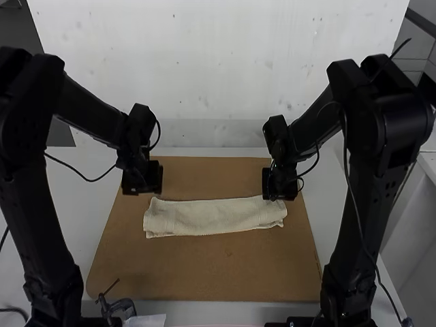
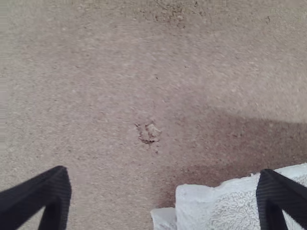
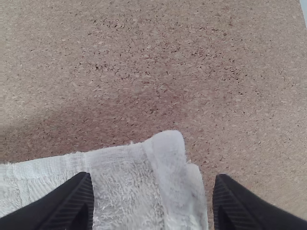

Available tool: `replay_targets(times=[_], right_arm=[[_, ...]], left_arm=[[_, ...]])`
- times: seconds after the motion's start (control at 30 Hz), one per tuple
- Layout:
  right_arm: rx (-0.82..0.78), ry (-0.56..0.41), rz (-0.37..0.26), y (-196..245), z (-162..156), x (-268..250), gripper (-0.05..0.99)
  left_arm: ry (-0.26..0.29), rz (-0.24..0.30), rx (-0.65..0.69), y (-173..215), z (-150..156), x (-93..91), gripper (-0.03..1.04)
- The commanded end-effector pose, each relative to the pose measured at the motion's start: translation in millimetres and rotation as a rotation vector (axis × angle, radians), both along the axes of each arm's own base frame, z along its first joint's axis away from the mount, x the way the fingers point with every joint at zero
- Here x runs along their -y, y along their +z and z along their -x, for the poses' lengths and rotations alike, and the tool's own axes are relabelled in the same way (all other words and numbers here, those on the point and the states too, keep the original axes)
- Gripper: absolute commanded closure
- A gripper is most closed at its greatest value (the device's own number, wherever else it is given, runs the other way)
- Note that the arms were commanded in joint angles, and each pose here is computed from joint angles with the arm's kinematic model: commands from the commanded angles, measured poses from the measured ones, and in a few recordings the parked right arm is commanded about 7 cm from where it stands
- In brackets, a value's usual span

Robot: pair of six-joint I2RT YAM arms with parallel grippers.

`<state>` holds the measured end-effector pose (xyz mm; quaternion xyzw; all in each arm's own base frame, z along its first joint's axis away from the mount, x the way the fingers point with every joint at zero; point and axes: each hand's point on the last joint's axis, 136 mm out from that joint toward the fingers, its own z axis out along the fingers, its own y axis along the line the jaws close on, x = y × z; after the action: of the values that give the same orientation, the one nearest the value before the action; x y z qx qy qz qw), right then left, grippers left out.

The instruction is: Fold the towel.

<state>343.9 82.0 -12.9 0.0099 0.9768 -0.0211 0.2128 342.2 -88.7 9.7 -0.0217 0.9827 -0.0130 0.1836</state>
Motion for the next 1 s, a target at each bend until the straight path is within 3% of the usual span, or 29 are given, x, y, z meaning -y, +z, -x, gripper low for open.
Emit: replay_targets(times=[0.0, 0.07, 0.1, 0.27, 0.6, 0.63, 0.8, 0.93, 0.97], right_arm=[[0.055, -0.031, -0.08, 30, -10, -4, 0.36], [0.038, -0.053, -0.121, 38, -5, -3, 0.21], [0.024, -0.063, -0.137, 39, -1, -3, 0.19], [-0.012, -0.107, -0.156, 34, 5, 3, 0.19], [-0.161, -0.172, -0.149, -17, 11, 10, 0.2], [-0.175, -0.17, -0.145, -22, 13, 10, 0.23], [-0.216, -0.174, -0.134, -36, 20, 5, 0.7], [-0.217, -0.174, -0.133, -36, 21, 2, 0.92], [-0.217, -0.176, -0.133, -36, 21, 3, 0.92]], left_arm=[[0.016, 0.069, 0.029, 21, -11, 0.6, 0.12], [0.025, 0.073, 0.053, 31, -13, -4.2, 0.08], [0.031, 0.075, 0.063, 35, -13, -7.0, 0.06], [0.045, 0.089, 0.118, 55, -14, -12.8, 0.03], [0.026, 0.097, 0.155, 70, -4, -10.5, 0.03], [0.025, 0.095, 0.154, 71, -3, -10.5, 0.03], [0.03, 0.096, 0.165, 77, -2, -13.5, 0.04], [0.036, 0.094, 0.161, 76, 0, -16.7, 0.04], [0.037, 0.094, 0.159, 76, 0, -17.1, 0.04]])
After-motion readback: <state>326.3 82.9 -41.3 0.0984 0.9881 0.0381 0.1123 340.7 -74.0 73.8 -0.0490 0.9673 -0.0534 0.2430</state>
